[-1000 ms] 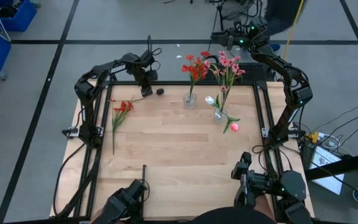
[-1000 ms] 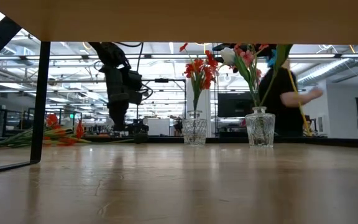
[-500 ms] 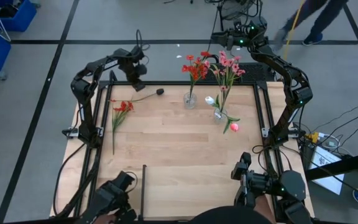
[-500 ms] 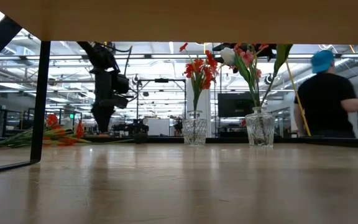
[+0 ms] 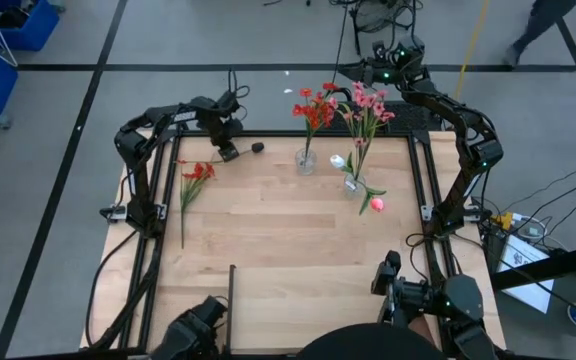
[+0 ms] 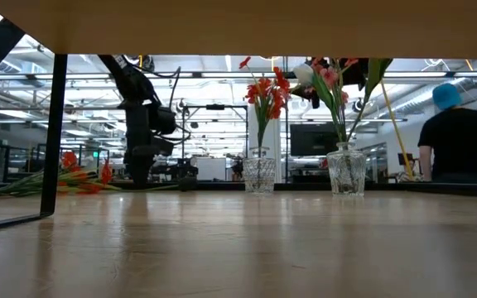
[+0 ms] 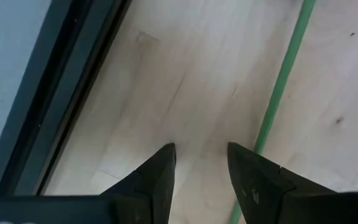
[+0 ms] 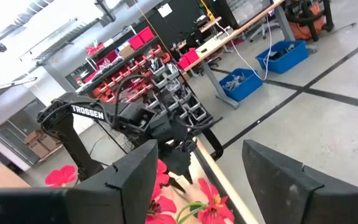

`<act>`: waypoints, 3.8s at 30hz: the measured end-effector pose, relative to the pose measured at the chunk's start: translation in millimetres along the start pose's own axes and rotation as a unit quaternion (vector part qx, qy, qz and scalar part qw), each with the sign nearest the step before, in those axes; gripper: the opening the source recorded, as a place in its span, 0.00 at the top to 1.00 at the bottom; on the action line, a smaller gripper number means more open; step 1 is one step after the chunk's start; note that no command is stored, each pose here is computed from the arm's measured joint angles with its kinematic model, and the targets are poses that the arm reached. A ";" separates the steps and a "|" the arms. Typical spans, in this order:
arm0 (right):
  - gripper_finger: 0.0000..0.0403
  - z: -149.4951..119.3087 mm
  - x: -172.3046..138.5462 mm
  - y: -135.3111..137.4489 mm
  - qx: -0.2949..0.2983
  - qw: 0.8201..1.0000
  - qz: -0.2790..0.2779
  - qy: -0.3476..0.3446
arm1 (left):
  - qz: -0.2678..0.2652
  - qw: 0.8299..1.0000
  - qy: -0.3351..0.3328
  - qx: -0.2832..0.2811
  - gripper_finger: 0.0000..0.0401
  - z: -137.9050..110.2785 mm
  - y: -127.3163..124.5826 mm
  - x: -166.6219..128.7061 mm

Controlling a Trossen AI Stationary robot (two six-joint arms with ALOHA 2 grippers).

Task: Pick and place flowers into a vace then onto a shelf
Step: Put the black tulip into the left transparent vase

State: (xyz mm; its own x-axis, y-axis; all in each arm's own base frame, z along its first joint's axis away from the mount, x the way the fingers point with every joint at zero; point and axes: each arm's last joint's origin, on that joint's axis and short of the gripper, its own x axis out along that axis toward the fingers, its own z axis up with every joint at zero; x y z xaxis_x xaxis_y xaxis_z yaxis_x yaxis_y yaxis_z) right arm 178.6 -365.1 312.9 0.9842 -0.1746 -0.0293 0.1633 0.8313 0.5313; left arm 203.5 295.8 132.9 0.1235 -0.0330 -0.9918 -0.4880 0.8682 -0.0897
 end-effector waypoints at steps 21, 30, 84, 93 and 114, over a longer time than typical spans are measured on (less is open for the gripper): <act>0.44 5.3 -0.1 3.2 -0.009 1.000 0.010 -0.018 | -0.050 0.998 -0.034 -0.018 0.61 16.9 6.0 -24.7; 0.44 5.5 -0.1 2.8 -0.014 1.000 0.003 -0.023 | -0.061 0.998 -0.016 -0.007 0.61 8.9 -11.6 -4.7; 0.44 5.0 2.0 3.9 0.006 1.000 0.001 -0.024 | -0.122 0.866 -0.469 -0.124 0.99 -4.0 -42.4 -201.8; 0.44 4.3 4.0 5.1 0.006 1.000 0.003 -0.023 | -0.179 0.723 -0.660 -0.102 0.99 13.2 -64.8 -257.6; 0.44 -2.3 20.8 16.9 -0.007 1.000 0.029 -0.008 | -0.251 0.683 -0.662 -0.180 0.99 101.7 -155.5 -173.0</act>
State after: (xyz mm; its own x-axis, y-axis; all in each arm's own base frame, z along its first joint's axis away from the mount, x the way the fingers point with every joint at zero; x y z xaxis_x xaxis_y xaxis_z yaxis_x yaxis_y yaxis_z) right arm 201.9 -353.5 319.3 0.9908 -0.1347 0.0142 0.1078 0.8476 0.5196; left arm 345.8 216.9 327.7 0.9099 0.4022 0.1011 -0.2496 0.7258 -0.6410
